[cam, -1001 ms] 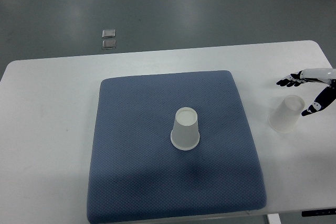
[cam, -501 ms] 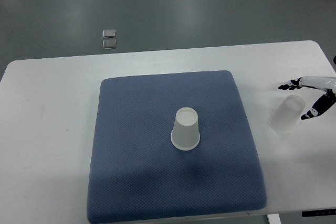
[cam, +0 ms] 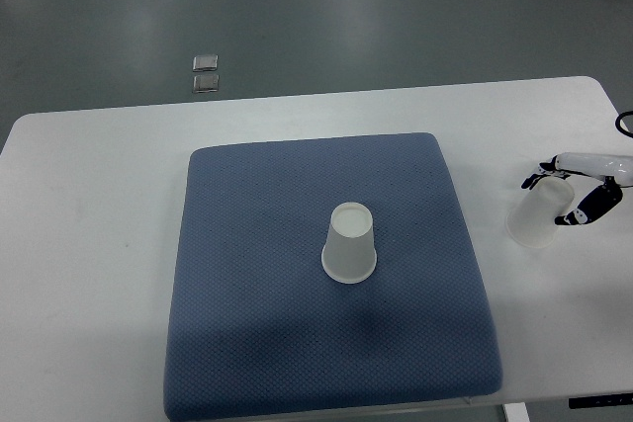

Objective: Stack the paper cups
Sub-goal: 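Close the right hand fingers around the white paper cup, then lift the cup and carry it over the cup on the mat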

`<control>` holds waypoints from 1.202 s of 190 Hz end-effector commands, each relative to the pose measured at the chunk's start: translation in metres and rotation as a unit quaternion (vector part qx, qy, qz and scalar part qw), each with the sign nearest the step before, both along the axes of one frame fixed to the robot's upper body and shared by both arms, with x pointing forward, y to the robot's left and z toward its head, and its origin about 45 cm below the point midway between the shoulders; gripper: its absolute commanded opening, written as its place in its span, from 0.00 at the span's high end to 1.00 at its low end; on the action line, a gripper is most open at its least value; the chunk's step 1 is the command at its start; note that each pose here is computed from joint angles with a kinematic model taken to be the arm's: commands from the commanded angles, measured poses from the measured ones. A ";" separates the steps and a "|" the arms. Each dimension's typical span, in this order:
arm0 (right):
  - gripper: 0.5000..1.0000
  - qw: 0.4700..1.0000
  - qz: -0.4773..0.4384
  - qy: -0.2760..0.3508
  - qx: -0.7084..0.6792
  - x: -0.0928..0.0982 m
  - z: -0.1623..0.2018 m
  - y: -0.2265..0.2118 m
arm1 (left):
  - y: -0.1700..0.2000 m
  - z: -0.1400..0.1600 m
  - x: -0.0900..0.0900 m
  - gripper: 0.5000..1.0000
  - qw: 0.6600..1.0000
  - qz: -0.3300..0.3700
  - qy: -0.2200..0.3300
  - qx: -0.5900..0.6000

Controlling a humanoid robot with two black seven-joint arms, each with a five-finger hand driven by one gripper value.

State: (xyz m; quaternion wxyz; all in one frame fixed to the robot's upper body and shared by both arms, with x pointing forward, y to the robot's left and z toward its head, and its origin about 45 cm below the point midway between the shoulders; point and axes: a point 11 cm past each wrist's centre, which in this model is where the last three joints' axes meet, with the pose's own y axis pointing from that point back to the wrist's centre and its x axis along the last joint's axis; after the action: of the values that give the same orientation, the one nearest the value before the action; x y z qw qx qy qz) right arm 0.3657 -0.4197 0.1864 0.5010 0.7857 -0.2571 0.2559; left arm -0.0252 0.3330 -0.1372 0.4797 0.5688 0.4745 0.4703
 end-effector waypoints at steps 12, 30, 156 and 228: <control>0.61 1.000 0.002 0.001 -0.002 0.000 0.000 0.000 | 0.000 0.000 0.000 0.00 1.000 0.000 0.000 0.000; 0.61 1.000 0.002 0.001 -0.002 0.000 0.000 0.000 | 0.000 0.000 0.000 0.00 1.000 0.000 0.000 0.000; 0.59 0.993 0.083 -0.029 0.076 0.030 0.058 0.053 | 0.000 0.000 0.000 0.00 1.000 0.000 0.000 0.000; 0.59 0.967 0.212 -0.045 0.132 0.040 0.134 0.152 | 0.000 0.000 0.000 0.00 1.000 0.000 0.000 0.000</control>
State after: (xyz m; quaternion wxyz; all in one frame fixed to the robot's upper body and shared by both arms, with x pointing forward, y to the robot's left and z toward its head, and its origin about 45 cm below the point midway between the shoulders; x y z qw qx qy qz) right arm 0.4123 -0.2980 0.2988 0.3427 0.8572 -0.1758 0.3418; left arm -0.0252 0.3330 -0.1372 0.4798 0.5688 0.4745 0.4703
